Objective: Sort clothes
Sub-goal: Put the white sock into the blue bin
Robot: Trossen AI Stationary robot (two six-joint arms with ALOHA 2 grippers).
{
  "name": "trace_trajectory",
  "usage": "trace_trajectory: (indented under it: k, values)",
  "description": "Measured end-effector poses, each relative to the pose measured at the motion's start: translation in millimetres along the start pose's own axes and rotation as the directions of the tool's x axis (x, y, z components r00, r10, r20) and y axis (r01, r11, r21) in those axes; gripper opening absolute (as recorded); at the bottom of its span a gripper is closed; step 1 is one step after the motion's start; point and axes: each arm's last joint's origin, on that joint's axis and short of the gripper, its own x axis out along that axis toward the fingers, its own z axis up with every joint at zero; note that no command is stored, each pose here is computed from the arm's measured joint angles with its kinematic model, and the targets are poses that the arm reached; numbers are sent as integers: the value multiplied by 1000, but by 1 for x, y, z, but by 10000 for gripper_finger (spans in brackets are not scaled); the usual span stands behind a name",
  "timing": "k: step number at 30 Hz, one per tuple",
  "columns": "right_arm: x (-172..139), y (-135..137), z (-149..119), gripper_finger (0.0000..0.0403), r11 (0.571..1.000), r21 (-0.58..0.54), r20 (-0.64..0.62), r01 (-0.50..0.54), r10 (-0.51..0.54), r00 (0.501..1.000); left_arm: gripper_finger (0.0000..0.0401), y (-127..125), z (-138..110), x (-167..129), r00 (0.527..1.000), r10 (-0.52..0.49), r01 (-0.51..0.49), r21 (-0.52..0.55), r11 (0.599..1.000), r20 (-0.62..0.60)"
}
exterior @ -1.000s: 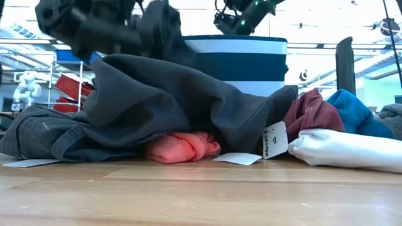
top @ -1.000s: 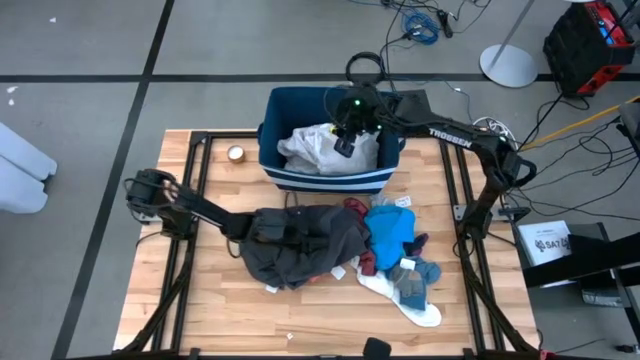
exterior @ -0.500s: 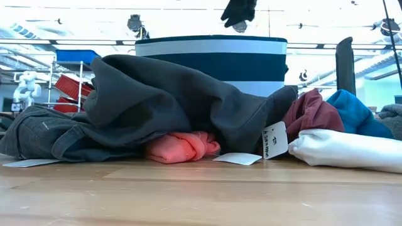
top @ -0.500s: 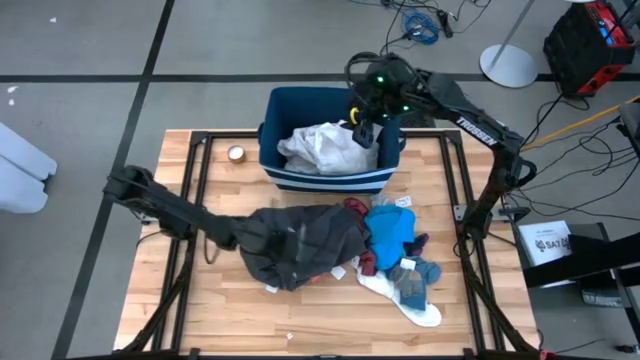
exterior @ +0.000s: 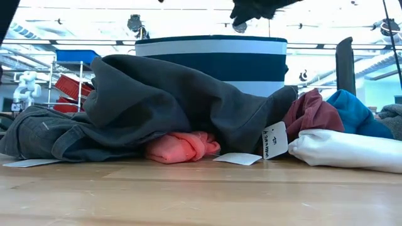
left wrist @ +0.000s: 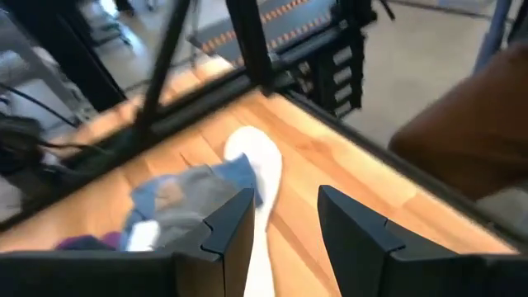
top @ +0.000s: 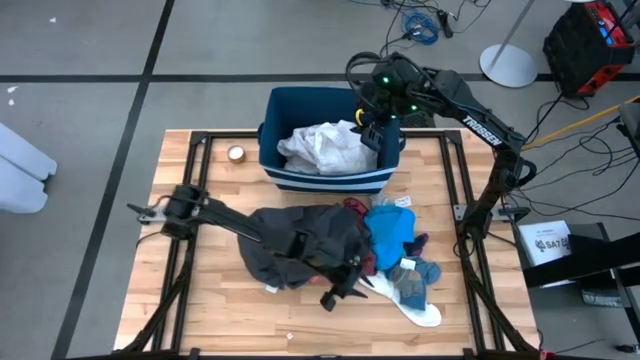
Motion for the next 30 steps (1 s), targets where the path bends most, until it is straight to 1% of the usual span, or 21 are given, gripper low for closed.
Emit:
trace_trajectory:
  k: [4, 8, 11, 13, 16, 18, 21, 25, 27, 30]
  values:
    - [0, 0, -1, 244, 1000, 23, -10, -1, 1, 1000, 145, 3, -19, 29, 997, -71, 71, -4, 997, -12]
    - [0, 0, -1, 244, 999, 46, -13, -1, 1, 1000, 145, 4, -30, 54, 996, -84, 84, 10, 996, -22]
    - [0, 0, -4, 244, 999, 54, -35, -4, 6, 999, 145, 3, -44, 67, 993, -93, 92, -9, 996, -75]
    - [0, 0, -5, 244, 998, 55, -52, -7, 9, 999, 145, 6, -51, 69, 990, -73, 71, -21, 997, -124]
    - [0, 1, -7, 244, 998, 57, -68, -9, 13, 998, 145, 9, -58, 68, 979, -13, 8, -24, 1000, -204]
    - [0, 1, -7, 244, 998, 56, -69, -9, 13, 998, 145, 11, -61, 67, 972, 11, -16, -21, 1000, -235]
    - [0, 1, -7, 244, 999, 45, -68, -9, 12, 998, 145, 10, -64, 66, 961, 22, -21, 7, 1000, -277]
    - [0, -1, -7, 244, 1000, 29, -67, -6, 8, 998, 145, 7, -73, 63, 919, 34, -21, 38, 999, -393]
    - [-1, -3, -7, 244, 1000, 28, -67, -2, 4, 998, 145, 8, -75, 62, 907, 50, -35, 43, 998, -419]
    - [-1, -5, -8, 244, 1000, 30, -67, 2, 0, 998, 145, 8, -76, 62, 901, 71, -54, 52, 997, -428]
